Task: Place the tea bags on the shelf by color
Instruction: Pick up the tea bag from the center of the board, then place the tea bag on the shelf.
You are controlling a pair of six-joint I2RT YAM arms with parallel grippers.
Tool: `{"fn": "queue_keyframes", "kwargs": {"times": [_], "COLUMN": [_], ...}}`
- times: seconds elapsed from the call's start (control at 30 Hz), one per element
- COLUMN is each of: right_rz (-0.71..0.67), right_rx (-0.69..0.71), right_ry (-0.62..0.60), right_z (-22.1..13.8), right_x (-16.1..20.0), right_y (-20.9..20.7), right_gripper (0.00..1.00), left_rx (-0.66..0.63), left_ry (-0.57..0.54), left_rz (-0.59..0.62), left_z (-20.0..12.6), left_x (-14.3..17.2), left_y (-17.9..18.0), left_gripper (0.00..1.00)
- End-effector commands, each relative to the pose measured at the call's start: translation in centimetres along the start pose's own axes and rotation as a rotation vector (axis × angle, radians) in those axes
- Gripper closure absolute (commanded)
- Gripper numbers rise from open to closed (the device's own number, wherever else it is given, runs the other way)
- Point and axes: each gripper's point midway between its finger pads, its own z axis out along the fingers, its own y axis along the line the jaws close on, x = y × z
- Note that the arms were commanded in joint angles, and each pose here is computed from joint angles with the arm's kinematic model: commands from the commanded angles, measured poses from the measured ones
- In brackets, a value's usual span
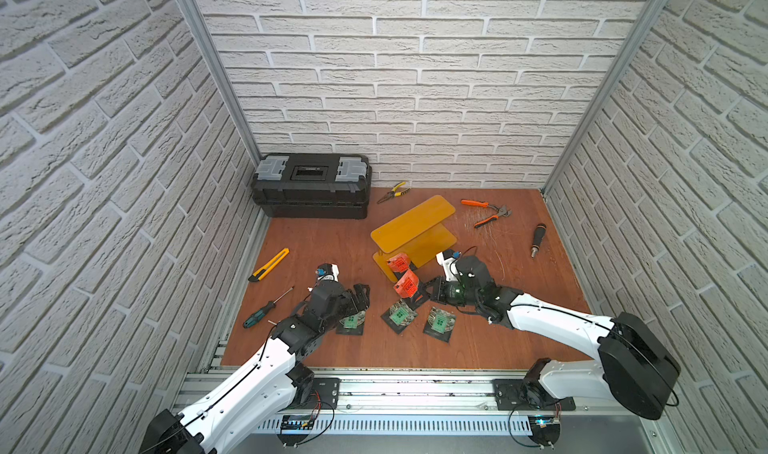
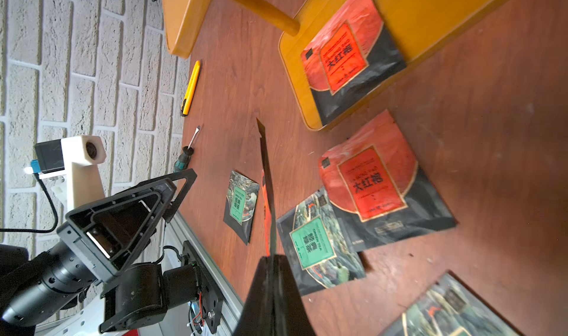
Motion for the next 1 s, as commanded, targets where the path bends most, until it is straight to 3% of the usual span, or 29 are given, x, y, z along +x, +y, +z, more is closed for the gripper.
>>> {"fn": "queue_keyframes", "kwargs": {"times": [0.0,0.53,0.97], "right_rz": [-0.027,0.008,0.050], "right_rx": [0.012,0.028,-0.008], "right_ry": [0.000,-0.018,-0.040], "right_z": [-1.5,-4.0,-2.6], "right_x": [-0.2,-4.1,-9.1], "right_y": [-1.1,-5.3,-7.1], "right_gripper": [0.96,0.97,0.97], "left_rx": [0.016,0.015,0.017], "left_ry": [-0.041,-0.028,-0.031], "left_rz": [0.015,0.011,0.003], "left_z": [-0.3,0.2,-0.3], "left_x": [-1.4,-1.2,-1.1], "left_y": [-0.8,-0.9,-0.6], "left_gripper": [0.02,0.02,0.02]}}
